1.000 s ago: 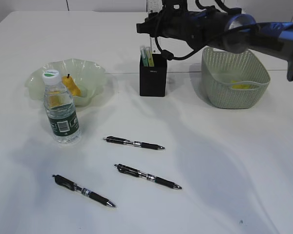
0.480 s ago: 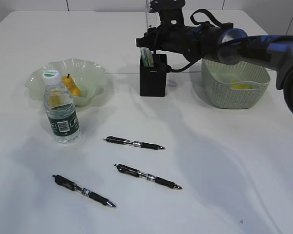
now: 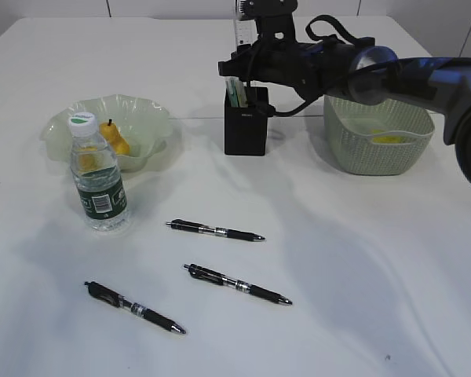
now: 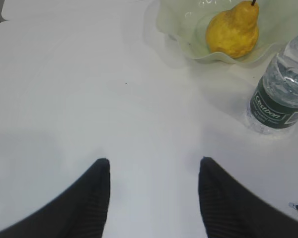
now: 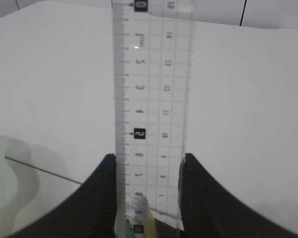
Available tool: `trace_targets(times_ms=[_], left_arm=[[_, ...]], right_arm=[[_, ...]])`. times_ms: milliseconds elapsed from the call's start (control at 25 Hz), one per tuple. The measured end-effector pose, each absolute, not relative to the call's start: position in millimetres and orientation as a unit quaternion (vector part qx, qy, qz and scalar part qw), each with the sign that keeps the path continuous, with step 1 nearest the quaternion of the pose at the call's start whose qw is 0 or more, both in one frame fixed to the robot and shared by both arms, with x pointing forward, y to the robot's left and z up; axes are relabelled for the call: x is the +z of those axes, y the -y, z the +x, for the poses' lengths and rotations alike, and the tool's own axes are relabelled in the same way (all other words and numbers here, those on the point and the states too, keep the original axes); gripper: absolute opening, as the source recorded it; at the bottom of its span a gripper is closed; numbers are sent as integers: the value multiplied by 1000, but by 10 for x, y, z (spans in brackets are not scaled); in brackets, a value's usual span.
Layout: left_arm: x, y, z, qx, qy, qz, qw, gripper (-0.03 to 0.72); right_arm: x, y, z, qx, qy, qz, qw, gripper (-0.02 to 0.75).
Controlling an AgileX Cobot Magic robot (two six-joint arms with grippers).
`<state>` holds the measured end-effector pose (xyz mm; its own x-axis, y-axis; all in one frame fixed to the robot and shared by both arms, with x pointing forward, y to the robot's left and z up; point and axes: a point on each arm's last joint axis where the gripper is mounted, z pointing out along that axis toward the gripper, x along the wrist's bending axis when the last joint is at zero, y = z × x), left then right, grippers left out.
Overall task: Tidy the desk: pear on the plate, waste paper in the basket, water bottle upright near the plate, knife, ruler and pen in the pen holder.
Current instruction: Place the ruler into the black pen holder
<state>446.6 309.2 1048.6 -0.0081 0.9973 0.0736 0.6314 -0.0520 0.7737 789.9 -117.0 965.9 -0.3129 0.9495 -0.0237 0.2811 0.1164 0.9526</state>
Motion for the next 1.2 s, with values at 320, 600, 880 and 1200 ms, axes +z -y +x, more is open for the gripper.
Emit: trace_targets(times_ms=[320,600,880,1200], left_arm=[[10486,-3092,4466,328,-630,647,279,402],[10486,-3092,4466,328,-630,647,279,402],[10492,-3091,4471,331,-628,646,282,402],[10504,-3090,4481,336,-625,643,287,402]], right_arm=[[9659,1195,7907,472,-657,469,355,278],[9659,1248,7924,470,-654,473,356,282],[9652,1296,7937,469,-650,482,353,282],[9650,1296,7937,470,-648,486,351,283]])
